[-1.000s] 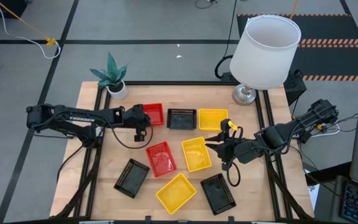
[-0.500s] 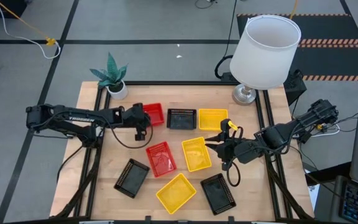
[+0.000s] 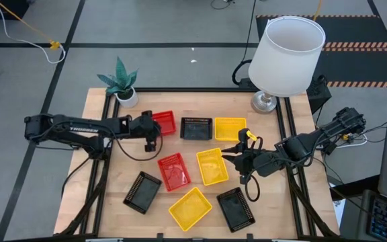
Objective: Stack baskets by color
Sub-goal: Stack the bottom right red bin on top of the top red bin
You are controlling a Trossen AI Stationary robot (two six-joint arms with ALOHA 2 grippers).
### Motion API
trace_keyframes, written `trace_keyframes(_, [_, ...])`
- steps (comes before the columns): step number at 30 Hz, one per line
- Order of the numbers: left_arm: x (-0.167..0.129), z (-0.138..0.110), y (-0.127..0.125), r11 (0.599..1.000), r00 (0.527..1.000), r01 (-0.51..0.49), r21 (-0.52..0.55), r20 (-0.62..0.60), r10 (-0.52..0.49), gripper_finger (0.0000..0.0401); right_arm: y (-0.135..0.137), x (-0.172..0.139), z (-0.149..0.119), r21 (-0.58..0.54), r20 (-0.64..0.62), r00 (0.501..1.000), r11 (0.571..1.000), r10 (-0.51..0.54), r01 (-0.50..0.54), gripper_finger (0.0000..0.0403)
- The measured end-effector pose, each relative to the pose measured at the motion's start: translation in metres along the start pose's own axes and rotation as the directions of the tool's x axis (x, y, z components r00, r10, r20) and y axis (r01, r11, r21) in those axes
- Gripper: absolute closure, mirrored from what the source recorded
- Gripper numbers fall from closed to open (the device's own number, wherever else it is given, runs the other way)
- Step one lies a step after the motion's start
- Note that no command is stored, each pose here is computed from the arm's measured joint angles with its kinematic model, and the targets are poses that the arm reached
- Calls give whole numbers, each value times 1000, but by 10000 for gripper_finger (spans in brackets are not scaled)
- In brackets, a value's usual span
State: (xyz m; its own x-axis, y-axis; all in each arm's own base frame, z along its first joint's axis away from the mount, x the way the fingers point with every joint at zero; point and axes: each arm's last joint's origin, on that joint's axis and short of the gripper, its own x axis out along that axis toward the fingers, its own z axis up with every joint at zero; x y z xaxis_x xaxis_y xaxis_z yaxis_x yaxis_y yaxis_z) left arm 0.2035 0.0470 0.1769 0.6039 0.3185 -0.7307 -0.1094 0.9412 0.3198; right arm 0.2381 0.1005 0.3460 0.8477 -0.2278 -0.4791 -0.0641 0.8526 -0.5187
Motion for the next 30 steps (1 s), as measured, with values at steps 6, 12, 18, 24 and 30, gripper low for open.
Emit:
trace_keyframes(6, [-5,1,1,1000,1000,-2,-26,15,3,276,0,0,0,0,0,1000,1000,0,0,330])
trace_keyframes(12, [-7,0,0,997,1000,12,-73,11,-12,277,0,0,0,0,1,1000,1000,0,0,330])
trace_keyframes(18, [-12,0,-4,989,995,84,-119,-50,-91,279,0,0,0,0,1,1000,1000,0,0,330])
trace_keyframes(24, [-32,10,-11,979,977,140,-145,-139,-161,332,0,0,0,-2,-3,1000,1000,1,-1,330])
trace_keyframes(30, [-36,-1,-16,971,945,134,-197,-268,-185,395,0,0,0,12,-3,1000,1000,1,-1,330])
